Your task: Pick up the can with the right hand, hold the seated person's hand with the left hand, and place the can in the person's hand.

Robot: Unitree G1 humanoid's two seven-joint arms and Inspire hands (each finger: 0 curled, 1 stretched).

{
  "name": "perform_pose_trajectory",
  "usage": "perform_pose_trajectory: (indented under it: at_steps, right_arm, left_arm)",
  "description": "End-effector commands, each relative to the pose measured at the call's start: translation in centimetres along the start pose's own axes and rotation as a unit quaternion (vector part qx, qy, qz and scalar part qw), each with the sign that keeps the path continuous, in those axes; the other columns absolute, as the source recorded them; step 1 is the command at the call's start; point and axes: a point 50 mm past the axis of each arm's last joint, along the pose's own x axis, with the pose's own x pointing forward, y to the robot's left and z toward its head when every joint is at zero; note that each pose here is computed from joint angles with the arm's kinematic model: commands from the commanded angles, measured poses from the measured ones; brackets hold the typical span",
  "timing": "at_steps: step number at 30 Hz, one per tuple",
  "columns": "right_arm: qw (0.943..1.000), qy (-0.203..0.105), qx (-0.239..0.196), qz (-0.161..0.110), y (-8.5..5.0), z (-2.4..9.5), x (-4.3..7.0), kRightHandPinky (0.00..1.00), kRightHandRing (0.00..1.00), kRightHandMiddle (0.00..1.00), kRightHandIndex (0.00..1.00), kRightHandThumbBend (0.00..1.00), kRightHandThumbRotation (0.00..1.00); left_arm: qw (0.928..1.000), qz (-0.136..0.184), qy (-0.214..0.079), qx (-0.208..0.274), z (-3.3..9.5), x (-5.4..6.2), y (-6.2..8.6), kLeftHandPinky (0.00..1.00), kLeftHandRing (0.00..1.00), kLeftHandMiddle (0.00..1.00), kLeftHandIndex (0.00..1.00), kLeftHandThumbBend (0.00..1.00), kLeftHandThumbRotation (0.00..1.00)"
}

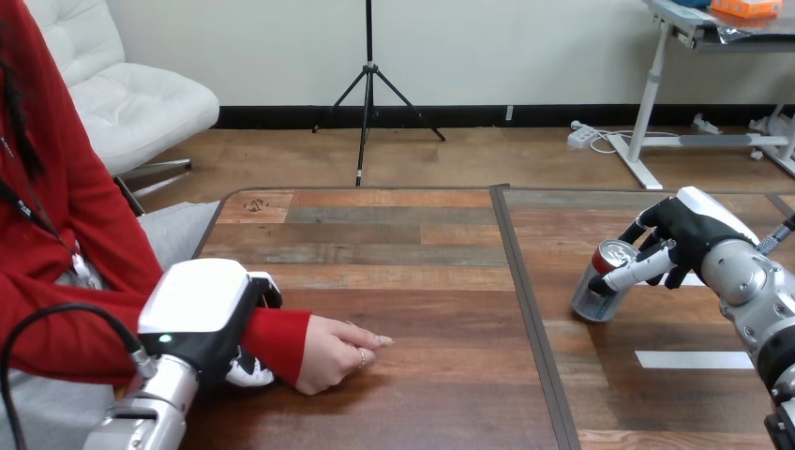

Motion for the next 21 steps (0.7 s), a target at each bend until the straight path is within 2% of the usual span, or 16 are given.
perform_pose_trajectory:
  at_steps: [1, 21]
  right_arm:
    - [0.9977, -0.053, 0.014, -0.041, -2.71, 2.86, 0.06, 0.37, 0.4, 0.46, 0.5, 0.76, 0.0]
    - [0.9974, -0.055, 0.019, -0.042, -2.92, 3.19, 0.08, 0.37, 0.39, 0.44, 0.5, 0.77, 0.0]
  left_arm:
    - [0.9999, -0.004, -0.008, 0.008, 0.59, 1.11, -0.04, 0.57, 0.61, 0.62, 0.59, 0.94, 0.0]
    - [0.9996, -0.019, -0.021, 0.007, 0.49, 1.71, -0.85, 0.39, 0.44, 0.48, 0.45, 0.89, 0.0]
